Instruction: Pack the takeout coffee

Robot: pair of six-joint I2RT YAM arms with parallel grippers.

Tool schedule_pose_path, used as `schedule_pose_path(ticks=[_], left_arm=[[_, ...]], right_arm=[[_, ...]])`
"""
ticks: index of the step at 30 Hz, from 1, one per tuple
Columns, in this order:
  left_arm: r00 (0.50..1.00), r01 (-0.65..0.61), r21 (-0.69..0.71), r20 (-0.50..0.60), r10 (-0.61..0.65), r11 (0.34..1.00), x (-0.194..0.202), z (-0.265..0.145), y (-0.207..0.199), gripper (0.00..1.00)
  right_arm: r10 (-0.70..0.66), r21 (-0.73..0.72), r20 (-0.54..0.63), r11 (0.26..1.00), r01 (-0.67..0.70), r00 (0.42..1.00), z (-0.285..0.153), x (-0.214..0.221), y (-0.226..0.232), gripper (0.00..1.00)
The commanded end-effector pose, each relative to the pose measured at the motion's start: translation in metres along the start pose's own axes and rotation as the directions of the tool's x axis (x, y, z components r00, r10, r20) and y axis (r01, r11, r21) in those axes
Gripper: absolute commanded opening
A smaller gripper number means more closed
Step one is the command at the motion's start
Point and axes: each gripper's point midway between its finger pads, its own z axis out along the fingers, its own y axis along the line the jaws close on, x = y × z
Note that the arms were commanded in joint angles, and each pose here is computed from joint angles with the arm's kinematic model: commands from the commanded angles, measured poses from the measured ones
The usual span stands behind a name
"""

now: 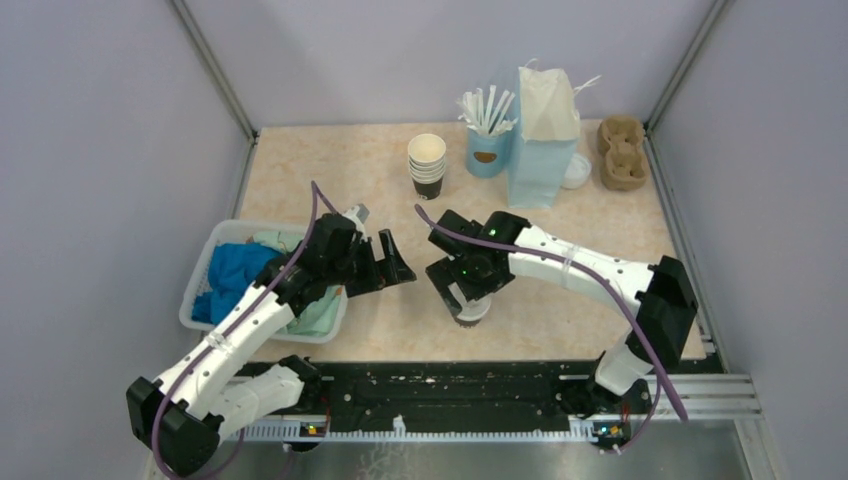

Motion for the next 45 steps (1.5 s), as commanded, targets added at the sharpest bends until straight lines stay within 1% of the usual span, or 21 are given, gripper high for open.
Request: schedule_pose_path(ticks=[1,6,15,23,31,34,36,39,42,45], left_arm=[[0.999,0.015,0.005,0.038,-0.015,1.0,-0.005,-0.006,-0.002,0.98],[0.999,0.015,0.008,0.037,-0.015,1.0,-0.006,-0.005,-0.003,0.98],[1.0,0.008,0.015,0.024,-0.009,1.0,-0.005,-0.003,-0.005,0.98],[1.0,-0.003,0.017,0.021,0.002,1.0,-0.006,-0.003,-0.006,0.98],[1.0,-0.009,0.022,0.017,0.009,1.0,-0.007,-0.002,-0.008,0.98],[1.0,-0.013,0.025,0.016,0.013,1.0,-0.007,-0.002,-0.009,0.98],[1.0,-0.018,0.026,0.015,0.018,1.0,-0.008,-0.003,-0.01,0.98],[0.999,-0.028,0.026,0.019,0.027,0.999,-0.011,-0.002,-0.011,0.98],[0.999,-0.044,0.028,0.015,0.044,0.999,-0.013,-0.001,-0.014,0.98],[0.998,-0.058,0.028,0.011,0.058,0.998,-0.018,0.001,-0.017,0.98]], right_arm=[[-0.022,0.019,0.052,1.0,0.021,0.998,-0.009,-0.015,0.002,0.96],[-0.032,0.037,0.033,0.999,0.031,0.999,-0.002,-0.015,0.0,0.89],[-0.036,0.022,0.032,0.999,0.035,0.999,0.005,-0.015,0.004,0.9],[-0.031,0.035,0.02,0.999,0.03,0.999,0.011,-0.011,0.002,0.82],[-0.03,0.048,0.01,0.998,0.029,1.0,0.016,-0.007,-0.001,0.81],[-0.006,0.094,0.012,0.996,0.004,1.0,0.018,-0.006,-0.008,0.81],[0.025,0.139,0.027,0.99,-0.028,0.999,0.016,-0.005,-0.019,0.81],[0.115,0.186,0.047,0.975,-0.121,0.992,0.014,0.0,-0.049,0.81],[0.246,0.243,0.096,0.934,-0.263,0.964,0.006,0.011,-0.101,0.81],[0.393,0.313,0.162,0.85,-0.424,0.905,-0.001,0.028,-0.167,0.8]])
